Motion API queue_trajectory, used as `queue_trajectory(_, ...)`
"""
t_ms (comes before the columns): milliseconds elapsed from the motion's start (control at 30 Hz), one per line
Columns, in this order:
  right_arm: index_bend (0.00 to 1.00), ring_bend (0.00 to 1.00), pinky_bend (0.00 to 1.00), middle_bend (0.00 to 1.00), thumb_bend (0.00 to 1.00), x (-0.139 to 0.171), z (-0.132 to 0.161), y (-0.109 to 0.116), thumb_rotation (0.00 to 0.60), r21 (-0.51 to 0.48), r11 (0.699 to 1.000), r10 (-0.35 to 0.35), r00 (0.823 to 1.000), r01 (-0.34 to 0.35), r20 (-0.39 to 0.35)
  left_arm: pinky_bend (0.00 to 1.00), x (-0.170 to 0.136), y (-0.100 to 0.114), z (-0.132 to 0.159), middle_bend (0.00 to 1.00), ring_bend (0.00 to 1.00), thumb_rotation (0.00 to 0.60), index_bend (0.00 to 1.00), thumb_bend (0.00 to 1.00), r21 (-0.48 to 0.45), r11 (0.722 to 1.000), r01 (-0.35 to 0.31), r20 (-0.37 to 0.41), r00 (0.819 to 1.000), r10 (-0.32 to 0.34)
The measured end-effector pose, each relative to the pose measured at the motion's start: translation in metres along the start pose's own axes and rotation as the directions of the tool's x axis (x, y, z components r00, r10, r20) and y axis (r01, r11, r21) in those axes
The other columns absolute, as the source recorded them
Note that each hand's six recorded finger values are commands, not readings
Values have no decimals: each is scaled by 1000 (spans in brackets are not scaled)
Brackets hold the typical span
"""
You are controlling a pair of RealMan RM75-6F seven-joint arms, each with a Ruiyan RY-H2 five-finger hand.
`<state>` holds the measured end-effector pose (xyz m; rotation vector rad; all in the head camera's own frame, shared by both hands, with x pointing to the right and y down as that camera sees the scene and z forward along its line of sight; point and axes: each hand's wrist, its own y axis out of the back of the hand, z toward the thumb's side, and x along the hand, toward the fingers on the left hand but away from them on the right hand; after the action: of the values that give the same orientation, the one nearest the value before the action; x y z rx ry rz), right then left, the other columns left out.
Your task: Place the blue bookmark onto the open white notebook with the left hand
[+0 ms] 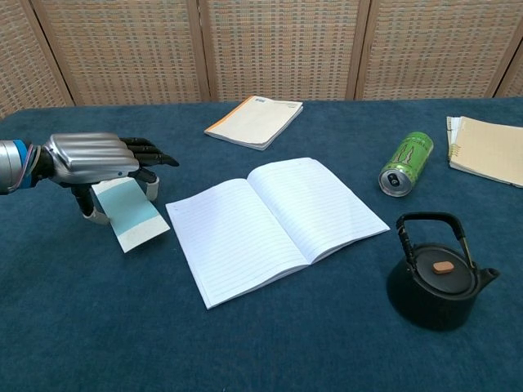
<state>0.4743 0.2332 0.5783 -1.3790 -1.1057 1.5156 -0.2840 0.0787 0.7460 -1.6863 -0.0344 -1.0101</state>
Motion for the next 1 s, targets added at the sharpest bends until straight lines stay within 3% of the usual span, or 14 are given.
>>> queue_trajectory(467, 39, 0, 0, 0, 102, 0, 0, 3, 600, -14, 1000, -7, 1000, 7, -3, 0, 6, 42, 24, 0, 0, 600, 648, 242, 47, 995, -92, 76, 993, 89)
queue_trajectory(800, 39, 0, 0, 0, 103, 0, -2, 5, 600, -35, 999, -9, 1000, 9, -1, 0, 28, 72, 53, 0, 0, 600, 647, 242, 76, 990, -116, 126, 986, 105)
queue_trajectory(1000, 39, 0, 0, 0, 103, 0, -3, 6, 600, -51, 999, -6, 1000, 6, 0, 0, 48, 88, 88, 0, 0, 600, 646, 242, 115, 986, -121, 184, 978, 98)
